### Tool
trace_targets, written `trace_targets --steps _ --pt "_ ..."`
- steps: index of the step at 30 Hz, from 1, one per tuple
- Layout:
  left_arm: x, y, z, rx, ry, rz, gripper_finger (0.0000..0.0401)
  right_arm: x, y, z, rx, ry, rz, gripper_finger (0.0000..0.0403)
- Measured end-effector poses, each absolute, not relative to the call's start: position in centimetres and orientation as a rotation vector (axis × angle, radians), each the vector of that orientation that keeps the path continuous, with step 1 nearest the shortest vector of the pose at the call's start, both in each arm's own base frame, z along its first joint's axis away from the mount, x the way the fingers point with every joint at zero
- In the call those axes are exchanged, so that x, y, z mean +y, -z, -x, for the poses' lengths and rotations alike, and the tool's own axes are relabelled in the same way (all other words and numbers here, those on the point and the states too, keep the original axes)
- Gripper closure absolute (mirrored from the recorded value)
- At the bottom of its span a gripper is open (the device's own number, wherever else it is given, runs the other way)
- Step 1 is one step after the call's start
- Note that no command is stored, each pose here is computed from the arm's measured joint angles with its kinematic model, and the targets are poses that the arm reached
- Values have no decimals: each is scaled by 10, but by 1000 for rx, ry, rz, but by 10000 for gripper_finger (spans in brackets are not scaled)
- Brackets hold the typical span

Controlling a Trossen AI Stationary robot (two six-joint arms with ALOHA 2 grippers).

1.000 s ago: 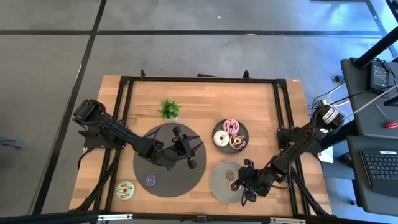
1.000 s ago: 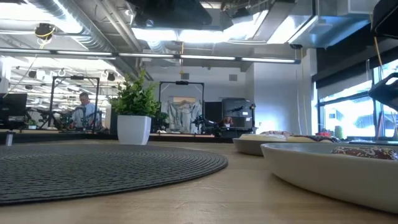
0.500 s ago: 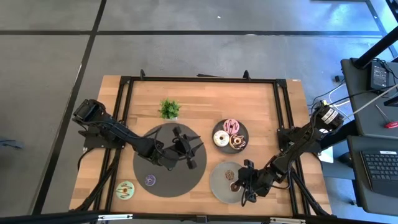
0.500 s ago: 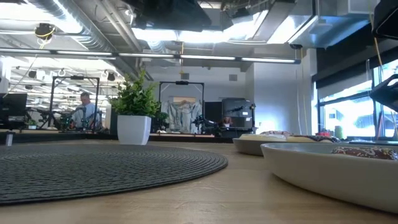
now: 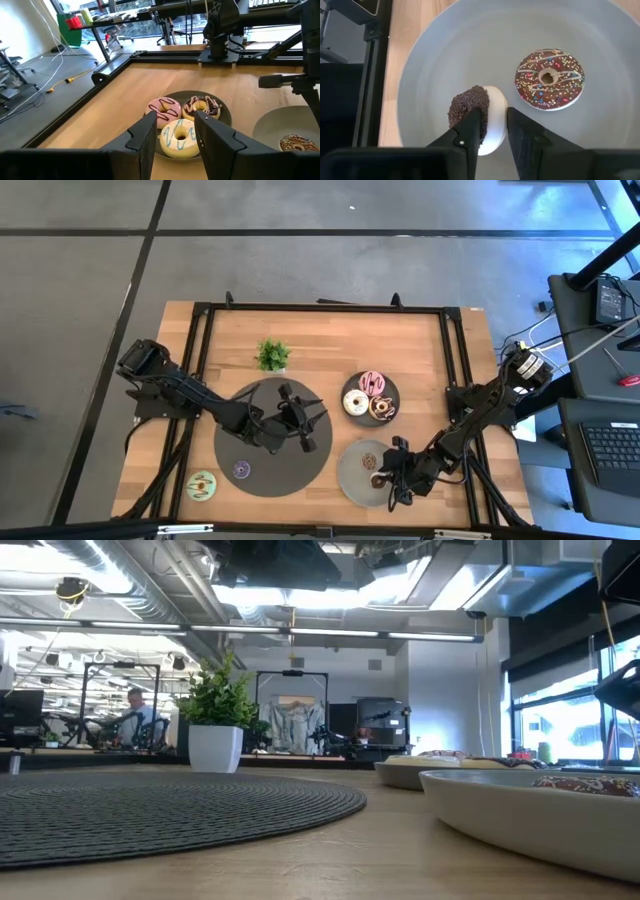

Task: Pick & Place donuts
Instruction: Put the small black donut on the gray plate

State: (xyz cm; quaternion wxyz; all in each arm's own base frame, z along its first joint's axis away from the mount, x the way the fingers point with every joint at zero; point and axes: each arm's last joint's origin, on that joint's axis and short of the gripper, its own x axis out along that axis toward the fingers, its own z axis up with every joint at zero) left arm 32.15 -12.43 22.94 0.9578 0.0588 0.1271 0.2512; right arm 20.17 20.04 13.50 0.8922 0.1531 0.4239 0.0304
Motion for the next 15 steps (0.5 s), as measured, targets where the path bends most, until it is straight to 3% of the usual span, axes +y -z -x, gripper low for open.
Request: trace_targets --steps 15 --pt "-125 -229 -322 262 -488 -117 269 199 -134 -201 899 -60 -317 298"
